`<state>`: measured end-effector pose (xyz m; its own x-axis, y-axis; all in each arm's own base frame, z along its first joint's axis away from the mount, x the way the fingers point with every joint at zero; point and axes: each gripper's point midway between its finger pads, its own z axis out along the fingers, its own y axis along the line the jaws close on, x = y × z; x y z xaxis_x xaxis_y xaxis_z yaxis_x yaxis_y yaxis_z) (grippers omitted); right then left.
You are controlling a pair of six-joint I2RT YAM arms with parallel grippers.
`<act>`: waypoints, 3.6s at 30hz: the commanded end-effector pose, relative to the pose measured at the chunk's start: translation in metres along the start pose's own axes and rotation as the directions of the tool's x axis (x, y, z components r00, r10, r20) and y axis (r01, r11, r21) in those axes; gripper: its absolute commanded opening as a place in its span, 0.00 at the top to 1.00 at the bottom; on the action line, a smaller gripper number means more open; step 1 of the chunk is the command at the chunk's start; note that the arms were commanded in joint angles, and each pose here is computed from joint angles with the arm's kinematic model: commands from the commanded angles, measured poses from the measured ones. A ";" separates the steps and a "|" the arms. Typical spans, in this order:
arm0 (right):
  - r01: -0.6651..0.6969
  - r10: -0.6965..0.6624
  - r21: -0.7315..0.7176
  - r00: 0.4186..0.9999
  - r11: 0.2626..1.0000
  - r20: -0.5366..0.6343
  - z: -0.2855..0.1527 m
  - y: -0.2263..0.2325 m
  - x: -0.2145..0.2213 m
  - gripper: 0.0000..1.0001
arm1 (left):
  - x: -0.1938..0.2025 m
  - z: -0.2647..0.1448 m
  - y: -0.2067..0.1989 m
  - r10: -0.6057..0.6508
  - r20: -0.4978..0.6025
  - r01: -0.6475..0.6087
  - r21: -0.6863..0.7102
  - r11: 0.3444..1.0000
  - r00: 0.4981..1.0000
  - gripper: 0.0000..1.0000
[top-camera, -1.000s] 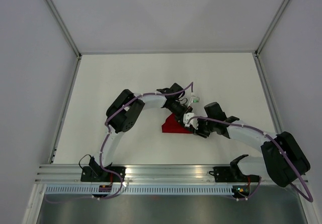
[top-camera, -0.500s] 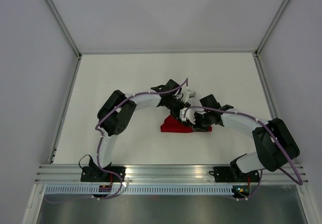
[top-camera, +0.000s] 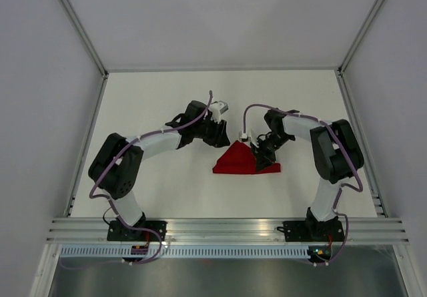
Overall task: Fold the napkin, place the utensils inside, and roll it up
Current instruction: Roll the napkin at the center of the board.
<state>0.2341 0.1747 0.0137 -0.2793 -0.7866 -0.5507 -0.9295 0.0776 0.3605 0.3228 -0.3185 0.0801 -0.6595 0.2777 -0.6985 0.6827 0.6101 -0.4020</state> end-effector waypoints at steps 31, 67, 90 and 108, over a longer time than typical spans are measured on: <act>-0.307 0.276 -0.279 0.950 0.910 -0.146 0.022 -0.038 0.029 0.87 | 0.060 0.063 -0.090 0.830 -0.129 -0.826 -0.264 0.499 0.543 0.44; -0.335 0.274 0.180 0.915 0.925 0.295 -0.099 -0.097 -0.063 0.42 | 0.158 0.084 -0.084 0.681 -0.297 -0.648 0.215 0.731 0.669 0.94; 0.081 -0.228 0.575 0.955 0.814 0.188 -0.093 -0.011 -0.022 0.34 | 0.133 0.088 -0.057 0.149 -0.524 0.071 0.376 0.924 0.839 0.92; 0.293 -0.343 0.660 0.938 0.691 -0.058 -0.025 -0.009 -0.014 0.33 | 0.136 0.086 -0.062 0.098 -0.558 0.157 0.391 0.907 0.824 0.91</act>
<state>0.2359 0.1682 0.0299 0.0408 -0.7981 -0.6012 -0.9248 0.1976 -0.3251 0.2418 -0.4167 0.0181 -0.5939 0.6251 -0.5065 0.7183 0.1284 -0.6838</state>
